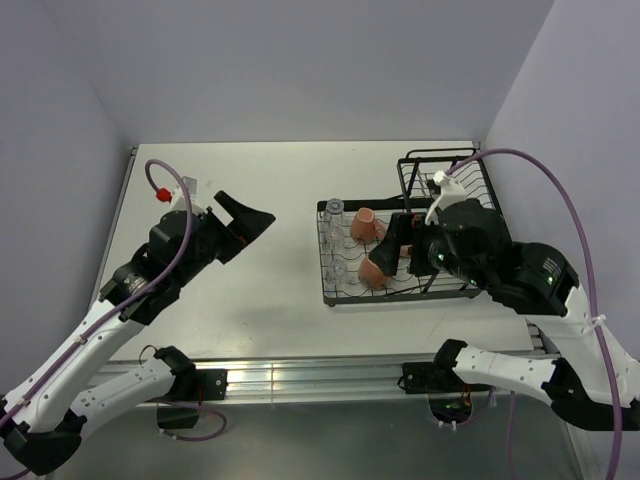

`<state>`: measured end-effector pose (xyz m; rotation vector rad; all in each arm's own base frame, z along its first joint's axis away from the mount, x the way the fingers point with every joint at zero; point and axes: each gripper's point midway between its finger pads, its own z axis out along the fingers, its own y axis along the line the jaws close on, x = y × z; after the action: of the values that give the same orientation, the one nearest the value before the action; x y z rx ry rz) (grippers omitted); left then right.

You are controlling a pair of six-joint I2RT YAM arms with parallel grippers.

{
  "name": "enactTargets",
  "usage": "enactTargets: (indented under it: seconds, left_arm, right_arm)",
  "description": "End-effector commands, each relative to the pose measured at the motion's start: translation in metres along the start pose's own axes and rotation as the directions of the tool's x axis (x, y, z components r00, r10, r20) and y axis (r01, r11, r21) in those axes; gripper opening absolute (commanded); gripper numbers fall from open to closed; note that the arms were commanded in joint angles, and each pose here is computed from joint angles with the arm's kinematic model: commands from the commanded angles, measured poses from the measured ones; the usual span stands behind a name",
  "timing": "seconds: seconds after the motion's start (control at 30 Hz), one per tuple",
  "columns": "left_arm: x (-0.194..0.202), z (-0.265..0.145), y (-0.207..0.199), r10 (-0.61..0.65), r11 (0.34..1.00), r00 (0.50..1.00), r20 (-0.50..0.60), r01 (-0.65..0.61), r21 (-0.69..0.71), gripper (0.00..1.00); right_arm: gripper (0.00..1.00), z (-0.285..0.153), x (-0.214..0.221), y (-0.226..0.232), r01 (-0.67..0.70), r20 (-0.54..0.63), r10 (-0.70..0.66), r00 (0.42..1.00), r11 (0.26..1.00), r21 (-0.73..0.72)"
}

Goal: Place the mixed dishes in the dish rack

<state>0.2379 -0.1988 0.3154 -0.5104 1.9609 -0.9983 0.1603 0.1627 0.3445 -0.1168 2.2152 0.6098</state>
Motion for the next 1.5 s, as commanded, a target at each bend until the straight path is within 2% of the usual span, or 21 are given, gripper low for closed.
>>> enactTargets:
  seconds: [0.0, 0.13, 0.3, 0.6, 0.83, 1.03, 1.3, 1.47]
  left_arm:
    - [0.000, -0.010, -0.020, -0.124, 0.985, 0.992, -0.010, 0.124, 0.123, 0.99]
    - [0.009, -0.015, -0.006, -0.184, 0.971, 0.983, -0.014, 0.183, 0.156, 0.99]
    - [0.011, -0.025, 0.001, -0.243, 0.951, 0.970, -0.008, 0.240, 0.196, 0.99]
    - [0.022, -0.030, 0.017, -0.254, 0.947, 0.967, -0.023, 0.254, 0.197, 0.99]
    - [0.027, -0.035, 0.026, -0.259, 0.947, 0.966, -0.027, 0.259, 0.192, 0.99]
    - [0.032, -0.036, 0.033, -0.256, 0.949, 0.966, -0.037, 0.258, 0.182, 0.99]
    - [0.044, -0.030, 0.042, -0.260, 0.948, 0.963, -0.068, 0.268, 0.170, 0.99]
    - [0.049, -0.026, 0.041, -0.263, 0.941, 0.961, -0.086, 0.275, 0.195, 0.99]
  right_arm:
    - [1.00, -0.013, -0.011, 0.003, -0.076, 0.116, 0.083, 0.990, 0.995, -0.058]
    - [1.00, -0.016, 0.001, 0.000, -0.068, 0.131, 0.081, 0.988, 0.993, -0.097]
    - [1.00, -0.030, -0.002, 0.006, -0.079, 0.204, 0.124, 0.971, 0.973, -0.216]
    - [1.00, -0.009, 0.021, -0.033, -0.128, 0.280, 0.161, 0.946, 0.983, -0.135]
    - [1.00, -0.012, 0.024, -0.031, -0.114, 0.325, 0.180, 0.928, 0.971, -0.211]
    - [1.00, -0.003, 0.045, -0.025, -0.084, 0.294, 0.171, 0.940, 0.955, -0.285]
    - [1.00, 0.005, 0.062, -0.032, -0.062, 0.286, 0.149, 0.947, 0.954, -0.292]
    - [1.00, 0.008, 0.077, -0.032, -0.077, 0.275, 0.180, 0.944, 0.934, -0.349]
